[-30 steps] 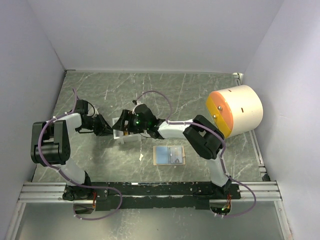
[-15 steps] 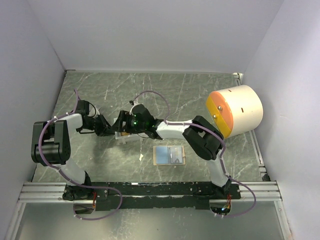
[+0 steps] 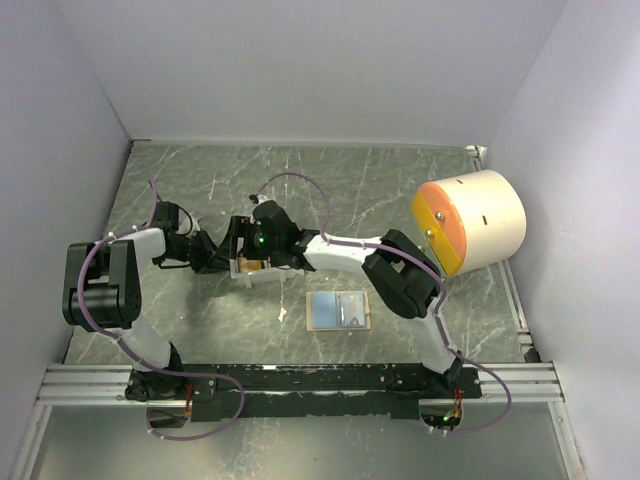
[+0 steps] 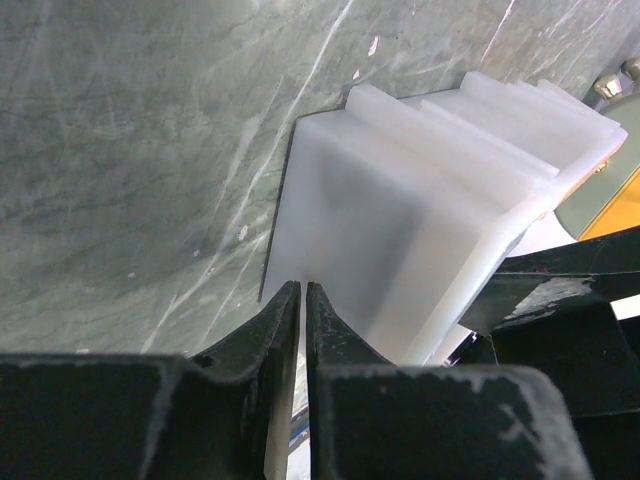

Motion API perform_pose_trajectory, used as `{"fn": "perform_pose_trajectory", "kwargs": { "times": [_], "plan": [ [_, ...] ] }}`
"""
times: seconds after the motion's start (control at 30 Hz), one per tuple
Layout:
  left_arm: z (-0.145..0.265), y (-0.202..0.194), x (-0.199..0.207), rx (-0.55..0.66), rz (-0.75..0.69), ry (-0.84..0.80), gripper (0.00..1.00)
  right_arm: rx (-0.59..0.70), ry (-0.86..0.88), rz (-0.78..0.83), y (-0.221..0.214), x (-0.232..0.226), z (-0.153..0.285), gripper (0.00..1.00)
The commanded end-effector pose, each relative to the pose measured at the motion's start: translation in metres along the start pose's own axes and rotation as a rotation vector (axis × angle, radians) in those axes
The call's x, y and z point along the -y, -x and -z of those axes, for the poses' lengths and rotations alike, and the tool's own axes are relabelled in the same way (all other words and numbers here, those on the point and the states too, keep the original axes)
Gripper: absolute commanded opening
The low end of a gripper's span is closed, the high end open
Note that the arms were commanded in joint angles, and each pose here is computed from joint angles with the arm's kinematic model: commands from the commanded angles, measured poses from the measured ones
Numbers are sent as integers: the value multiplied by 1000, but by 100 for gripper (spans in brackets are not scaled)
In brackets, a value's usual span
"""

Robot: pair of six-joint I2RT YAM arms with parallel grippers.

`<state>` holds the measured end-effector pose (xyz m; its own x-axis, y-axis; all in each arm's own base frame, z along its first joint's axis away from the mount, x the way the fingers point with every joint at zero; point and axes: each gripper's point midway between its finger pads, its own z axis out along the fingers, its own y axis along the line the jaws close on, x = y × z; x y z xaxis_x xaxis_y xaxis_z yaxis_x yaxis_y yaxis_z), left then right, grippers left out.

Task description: Put the credit cards into the card holder

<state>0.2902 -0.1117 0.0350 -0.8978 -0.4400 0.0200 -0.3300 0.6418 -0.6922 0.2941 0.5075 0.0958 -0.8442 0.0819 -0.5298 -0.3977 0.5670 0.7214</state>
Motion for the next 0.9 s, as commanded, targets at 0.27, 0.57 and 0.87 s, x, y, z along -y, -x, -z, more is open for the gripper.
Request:
{"fn": "perform_pose_trajectory", "kwargs": {
  "times": [0.27,0.57,0.87],
  "plan": [
    [-1,-2,6,-14,-22,-21,18,31,-230,139,21,16,29,82],
    [-1,-2,5,-8,-25,-10,18,52,-259,88,18,41,44,88],
    [-1,3,6,-1,-25,-5,18,41,-272,25,5,65,48,94]
  ]
}}
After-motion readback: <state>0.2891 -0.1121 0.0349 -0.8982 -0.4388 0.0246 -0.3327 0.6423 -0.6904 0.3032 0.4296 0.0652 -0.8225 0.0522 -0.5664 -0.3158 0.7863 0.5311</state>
